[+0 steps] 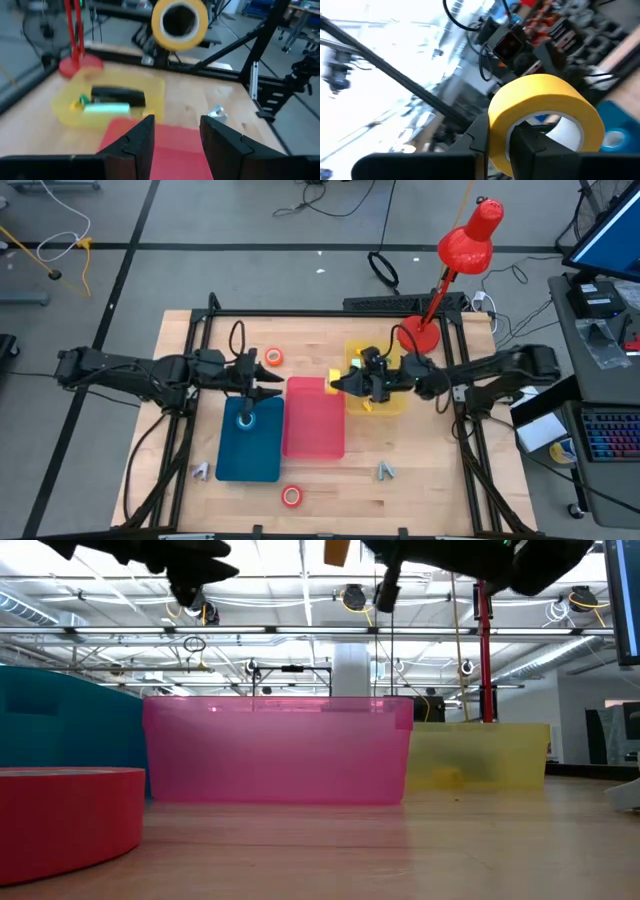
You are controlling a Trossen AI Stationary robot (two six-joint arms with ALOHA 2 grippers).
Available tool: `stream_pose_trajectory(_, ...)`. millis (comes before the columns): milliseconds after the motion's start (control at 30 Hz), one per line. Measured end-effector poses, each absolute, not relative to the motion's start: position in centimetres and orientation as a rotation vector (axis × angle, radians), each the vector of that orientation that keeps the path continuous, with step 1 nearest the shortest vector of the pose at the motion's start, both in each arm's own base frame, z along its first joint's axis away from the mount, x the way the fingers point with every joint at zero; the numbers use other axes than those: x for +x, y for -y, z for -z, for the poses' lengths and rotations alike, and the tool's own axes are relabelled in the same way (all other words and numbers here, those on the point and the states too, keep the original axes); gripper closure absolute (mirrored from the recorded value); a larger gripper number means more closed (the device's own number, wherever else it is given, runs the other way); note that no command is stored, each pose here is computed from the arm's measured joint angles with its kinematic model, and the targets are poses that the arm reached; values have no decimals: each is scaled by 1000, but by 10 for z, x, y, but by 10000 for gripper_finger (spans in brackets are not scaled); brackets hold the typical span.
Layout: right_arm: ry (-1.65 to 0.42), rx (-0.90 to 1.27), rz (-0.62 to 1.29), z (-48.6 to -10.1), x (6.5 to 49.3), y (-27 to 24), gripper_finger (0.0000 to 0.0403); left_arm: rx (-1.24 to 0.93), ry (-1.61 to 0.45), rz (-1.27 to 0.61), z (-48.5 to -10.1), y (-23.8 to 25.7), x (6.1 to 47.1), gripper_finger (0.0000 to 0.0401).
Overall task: Pick and place Stapler, Stapler remover, tape
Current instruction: Put the yellow tape into the blue bin
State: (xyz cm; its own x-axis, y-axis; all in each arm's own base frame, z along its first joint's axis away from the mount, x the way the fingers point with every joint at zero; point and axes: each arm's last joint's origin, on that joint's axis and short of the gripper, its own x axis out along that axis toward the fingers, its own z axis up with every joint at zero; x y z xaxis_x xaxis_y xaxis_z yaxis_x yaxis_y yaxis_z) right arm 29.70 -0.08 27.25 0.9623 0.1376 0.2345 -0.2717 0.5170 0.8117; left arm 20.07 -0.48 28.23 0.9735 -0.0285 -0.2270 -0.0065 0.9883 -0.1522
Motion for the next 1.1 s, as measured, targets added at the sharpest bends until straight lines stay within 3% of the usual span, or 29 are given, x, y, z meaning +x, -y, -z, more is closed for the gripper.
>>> stream_pose_trajectory(200,268,1108,-342,-254,314,2,371,0,-166,2,-282,12,214,242)
stream_pose_trajectory(500,360,1174,-295,-231,338,5,371,109,-120,-98,-280,20,227,242)
stream_pose_trajectory(800,329,1176,-341,-235,373,5,371,117,-125,-97,-275,22,234,242)
stream_pose_trajectory(1100,282,1185,-296,-233,381,5,371,122,-148,-111,-273,21,233,242)
